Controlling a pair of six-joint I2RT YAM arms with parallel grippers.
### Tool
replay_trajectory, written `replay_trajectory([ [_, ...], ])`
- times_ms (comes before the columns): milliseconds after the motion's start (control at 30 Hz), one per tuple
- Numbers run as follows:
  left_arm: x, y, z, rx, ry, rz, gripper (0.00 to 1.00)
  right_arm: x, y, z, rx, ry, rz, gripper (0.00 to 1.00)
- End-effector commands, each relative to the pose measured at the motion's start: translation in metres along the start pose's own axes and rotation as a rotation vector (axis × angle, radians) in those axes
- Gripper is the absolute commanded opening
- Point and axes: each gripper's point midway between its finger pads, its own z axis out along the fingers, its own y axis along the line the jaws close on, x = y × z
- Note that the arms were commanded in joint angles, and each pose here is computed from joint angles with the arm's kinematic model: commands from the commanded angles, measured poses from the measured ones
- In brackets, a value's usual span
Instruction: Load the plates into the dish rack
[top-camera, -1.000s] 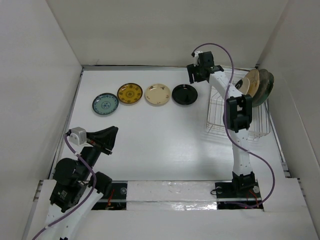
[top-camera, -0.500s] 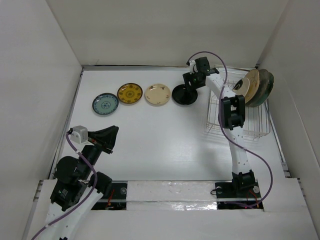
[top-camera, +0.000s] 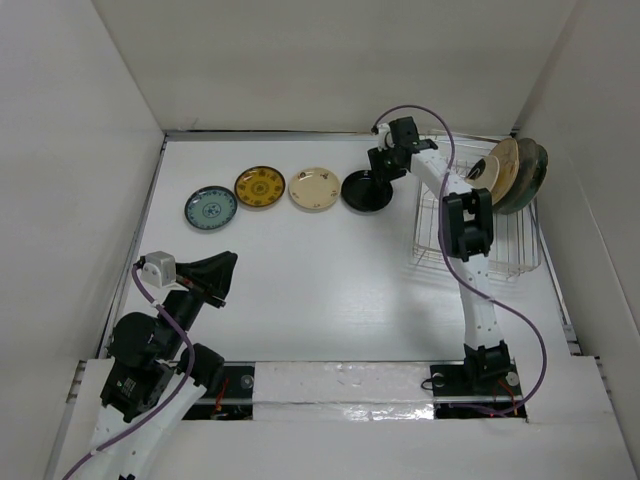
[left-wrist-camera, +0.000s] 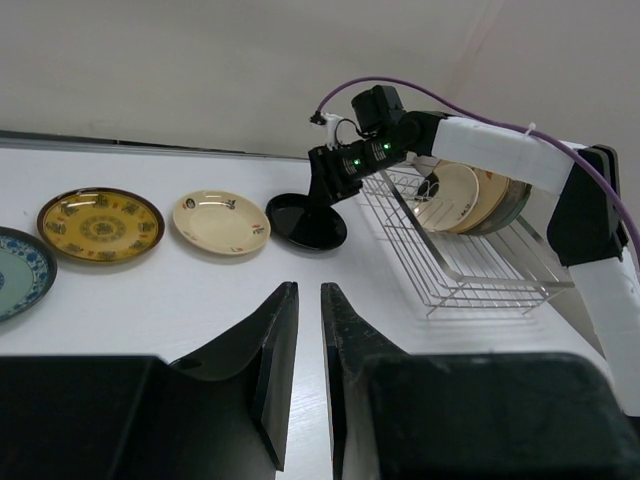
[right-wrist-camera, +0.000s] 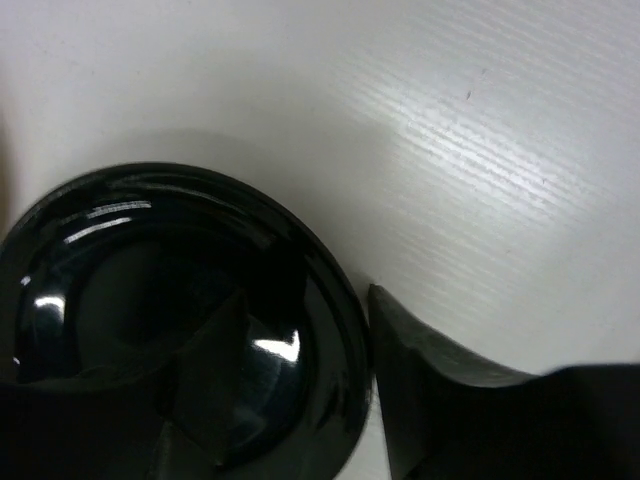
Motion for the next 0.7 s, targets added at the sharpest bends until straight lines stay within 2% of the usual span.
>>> replay_trajectory([
  [0,-0.014,-0.008,-0.002,0.039,-0.052,0.006,0.13,0.032,0.029,-0.002,-0.058,0.098,0.021,0.49],
  [100,-0.015,-0.009,-0.003,0.043,-0.059,0.002,0.13,0.038,0.030,-0.010,-0.025,0.089,0.030,0.38],
  [167,-0.017,-0.009,-0.004,0.045,-0.065,0.003,0.13,0.035,0.029,-0.017,-0.007,0.068,0.040,0.35],
  [300,-0.018,-0.010,-0.005,0.050,-0.069,0.002,0.13,0.057,0.033,-0.025,0.018,0.088,0.066,0.25],
  [367,-0.017,-0.011,-0.005,0.053,-0.068,0.002,0.13,0.054,0.032,-0.030,0.037,0.060,0.074,0.22],
  [400,-0.017,-0.011,-0.005,0.053,-0.068,0.000,0.13,0.058,0.033,-0.037,0.040,0.060,0.089,0.17],
  [600,-0.017,-0.009,-0.005,0.045,-0.069,-0.003,0.13,0.053,0.053,-0.062,0.033,-0.010,0.125,0.00],
  [667,-0.018,-0.008,-0.006,0.040,-0.073,-0.005,0.13,0.050,0.056,-0.076,0.028,-0.052,0.140,0.00],
])
